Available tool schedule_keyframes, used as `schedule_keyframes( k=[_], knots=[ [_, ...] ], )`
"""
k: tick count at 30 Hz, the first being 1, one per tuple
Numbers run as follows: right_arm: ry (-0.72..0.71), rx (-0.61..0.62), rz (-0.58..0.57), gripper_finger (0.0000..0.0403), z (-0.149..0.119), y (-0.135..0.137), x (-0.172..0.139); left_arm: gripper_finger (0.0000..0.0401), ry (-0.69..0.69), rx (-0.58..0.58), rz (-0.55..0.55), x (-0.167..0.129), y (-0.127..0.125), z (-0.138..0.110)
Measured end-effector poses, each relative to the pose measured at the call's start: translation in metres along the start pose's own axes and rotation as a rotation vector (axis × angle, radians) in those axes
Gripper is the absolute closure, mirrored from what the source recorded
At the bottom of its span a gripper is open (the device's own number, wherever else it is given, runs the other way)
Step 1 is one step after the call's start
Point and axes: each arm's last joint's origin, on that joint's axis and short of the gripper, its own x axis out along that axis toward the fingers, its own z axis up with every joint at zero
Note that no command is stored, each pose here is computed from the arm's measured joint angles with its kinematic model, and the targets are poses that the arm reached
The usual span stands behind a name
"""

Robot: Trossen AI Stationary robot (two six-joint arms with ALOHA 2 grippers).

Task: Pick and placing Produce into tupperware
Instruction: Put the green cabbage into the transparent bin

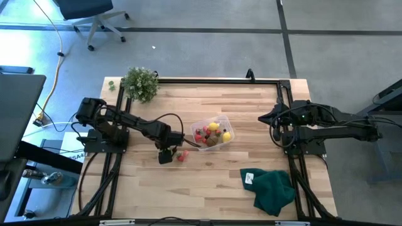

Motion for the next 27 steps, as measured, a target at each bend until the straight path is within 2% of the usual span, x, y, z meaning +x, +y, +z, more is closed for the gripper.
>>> schedule_keyframes(
  k=[5, 13, 22, 27],
  knots=[
    [0.000, 0.000, 0.000, 0.0384, 0.000, 0.000, 0.000, 0.0146, -0.004, 0.019, 0.014, -0.001, 0.000, 0.002],
    [0.000, 0.000, 0.000, 0.0384, 0.000, 0.000, 0.000, 0.0176, -0.104, 0.075, 0.042, -0.022, -0.006, 0.020],
    [-0.001, 0.000, 0.000, 0.0384, 0.000, 0.000, 0.000, 0.0153, -0.228, 0.117, 0.121, -0.075, -0.011, 0.037],
    [-0.001, 0.000, 0.000, 0.0384, 0.000, 0.000, 0.000, 0.0165, -0.354, 0.164, 0.140, -0.112, -0.017, 0.050]
  ],
)
